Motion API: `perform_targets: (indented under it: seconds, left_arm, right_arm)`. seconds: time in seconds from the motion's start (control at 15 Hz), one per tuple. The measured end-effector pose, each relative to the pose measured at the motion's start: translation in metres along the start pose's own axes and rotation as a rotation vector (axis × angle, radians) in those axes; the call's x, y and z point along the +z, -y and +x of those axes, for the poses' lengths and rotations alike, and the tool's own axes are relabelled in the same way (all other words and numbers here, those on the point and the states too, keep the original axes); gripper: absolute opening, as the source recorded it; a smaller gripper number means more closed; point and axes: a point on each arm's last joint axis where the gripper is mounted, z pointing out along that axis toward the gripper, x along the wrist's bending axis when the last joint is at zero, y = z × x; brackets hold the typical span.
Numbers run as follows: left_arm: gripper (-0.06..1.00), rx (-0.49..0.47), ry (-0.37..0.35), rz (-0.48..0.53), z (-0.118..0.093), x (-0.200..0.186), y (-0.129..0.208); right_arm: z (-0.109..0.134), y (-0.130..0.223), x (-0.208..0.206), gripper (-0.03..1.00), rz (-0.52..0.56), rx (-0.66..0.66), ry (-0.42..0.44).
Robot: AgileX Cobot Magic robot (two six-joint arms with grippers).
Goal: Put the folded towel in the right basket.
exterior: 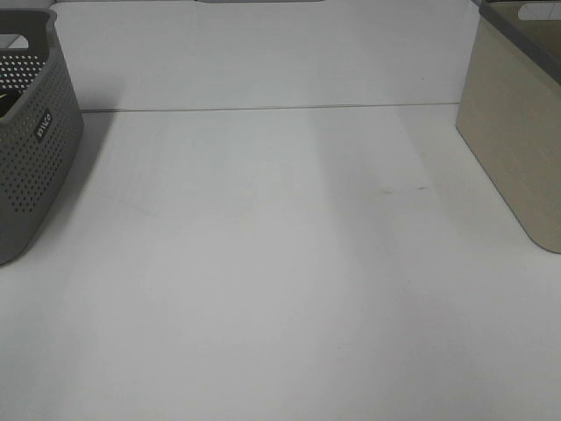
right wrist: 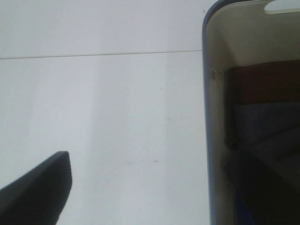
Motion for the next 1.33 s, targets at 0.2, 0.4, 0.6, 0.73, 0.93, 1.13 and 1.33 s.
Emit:
perform_targets:
  seconds: [0.2,0.4,0.6,0.73,0.93,1.13,1.33]
  left_arm:
    - [0.99,0.000,0.000,0.000,0.000,0.000,0.000]
    - [0.99,0.000,0.000,0.000,0.000,0.000,0.000]
    - [0.99,0.000,0.000,0.000,0.000,0.000,0.000]
    - [0.99,0.000,0.000,0.000,0.000,0.000,0.000]
    - [0.99,0.000,0.000,0.000,0.000,0.000,0.000]
    - [0.99,0.000,0.000,0.000,0.000,0.000,0.000]
    - [0.99,0.000,0.000,0.000,0.000,0.000,0.000]
  right_arm:
    - [0.005,0.018,-0.014,0.87,0.033,0.003,0.022]
    - [0.006,0.070,-0.047,0.87,0.099,0.001,0.061]
    - [0.003,0.129,-0.067,0.87,0.170,-0.012,0.113]
    - [0.001,0.170,-0.080,0.87,0.201,-0.023,0.144]
    - [0.000,0.221,-0.092,0.87,0.224,-0.028,0.157]
    - [0.002,0.279,-0.108,0.87,0.187,-0.029,0.157]
    - [0.002,0.333,-0.119,0.87,0.106,-0.038,0.157]
